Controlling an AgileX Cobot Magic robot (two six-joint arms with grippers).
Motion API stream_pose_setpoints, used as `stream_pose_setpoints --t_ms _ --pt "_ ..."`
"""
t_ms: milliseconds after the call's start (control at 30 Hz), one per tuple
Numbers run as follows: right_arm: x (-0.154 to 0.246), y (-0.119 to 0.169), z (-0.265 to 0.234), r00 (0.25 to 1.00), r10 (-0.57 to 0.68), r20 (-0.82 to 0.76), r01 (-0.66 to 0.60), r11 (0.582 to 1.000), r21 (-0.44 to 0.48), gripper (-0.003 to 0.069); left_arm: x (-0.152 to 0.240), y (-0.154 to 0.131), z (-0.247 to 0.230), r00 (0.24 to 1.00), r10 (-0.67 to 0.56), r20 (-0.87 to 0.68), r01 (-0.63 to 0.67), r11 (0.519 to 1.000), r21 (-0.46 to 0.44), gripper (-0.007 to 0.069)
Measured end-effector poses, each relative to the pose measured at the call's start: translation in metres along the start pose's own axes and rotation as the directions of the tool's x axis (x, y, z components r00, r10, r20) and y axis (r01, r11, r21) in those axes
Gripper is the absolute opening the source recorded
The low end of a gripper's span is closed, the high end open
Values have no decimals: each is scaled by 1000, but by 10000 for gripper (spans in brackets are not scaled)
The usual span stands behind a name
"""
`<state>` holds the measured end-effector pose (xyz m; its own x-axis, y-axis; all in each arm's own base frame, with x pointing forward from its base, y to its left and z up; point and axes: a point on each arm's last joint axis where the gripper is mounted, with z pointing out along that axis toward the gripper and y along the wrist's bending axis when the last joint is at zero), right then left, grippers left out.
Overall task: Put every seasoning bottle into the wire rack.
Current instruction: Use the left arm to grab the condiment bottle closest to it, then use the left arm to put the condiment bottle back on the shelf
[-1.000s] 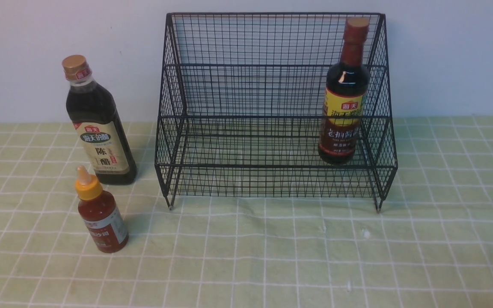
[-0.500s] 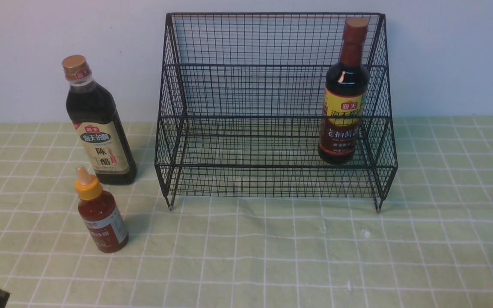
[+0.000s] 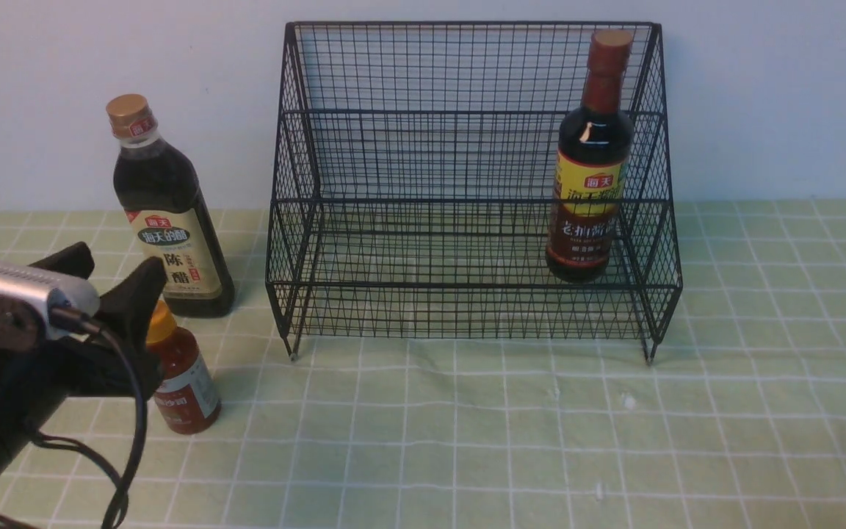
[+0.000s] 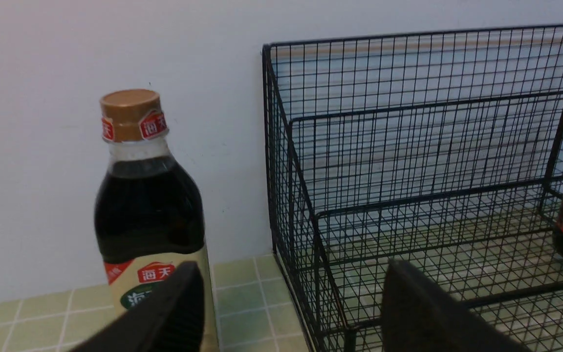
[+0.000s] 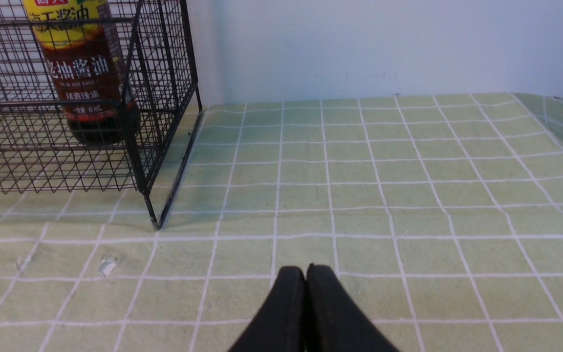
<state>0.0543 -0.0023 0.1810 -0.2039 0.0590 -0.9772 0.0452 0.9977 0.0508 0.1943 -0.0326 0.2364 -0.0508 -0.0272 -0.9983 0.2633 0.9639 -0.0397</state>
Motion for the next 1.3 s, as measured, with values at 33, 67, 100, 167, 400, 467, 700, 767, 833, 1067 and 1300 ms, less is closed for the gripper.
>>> stream_pose_setpoints --t_ms 33,67,100,167,400,467,700,767,833,1067,1300 --pt "0 0 0 1000 0 0 0 1000 0 -13 2 1 2 1000 1 -8 -1 1000 -4 477" --pt "0 0 0 1000 0 0 0 1000 0 -13 4 3 9 1000 7 -8 -7 1000 -13 498" --pt "0 0 0 1000 0 0 0 1000 0 -13 7 5 15 1000 5 -12 -5 1000 -26 505" --pt "0 0 0 1000 0 0 0 1000 0 -13 10 9 22 1000 -6 -16 5 999 -47 511" --pt "0 0 0 1000 0 0 0 1000 0 -13 41 19 46 995 -70 -64 64 993 -101 511" --pt "0 0 0 1000 0 0 0 1000 0 -13 47 19 50 994 -70 -82 62 994 -89 510" --pt "0 0 0 1000 0 0 0 1000 0 -13 66 20 55 986 -78 -148 65 994 -90 281" --pt "0 0 0 1000 0 0 0 1000 0 -13 65 19 55 986 -78 -147 66 994 -84 252" --pt "0 0 0 1000 0 0 0 1000 0 -13 61 18 53 985 -85 -148 74 994 -78 256" --pt "0 0 0 1000 0 0 0 1000 0 -13 23 14 35 994 -79 -77 73 995 -74 256" --pt "0 0 0 1000 0 0 0 1000 0 -13 -37 4 22 999 31 -30 -31 1000 -1 256"
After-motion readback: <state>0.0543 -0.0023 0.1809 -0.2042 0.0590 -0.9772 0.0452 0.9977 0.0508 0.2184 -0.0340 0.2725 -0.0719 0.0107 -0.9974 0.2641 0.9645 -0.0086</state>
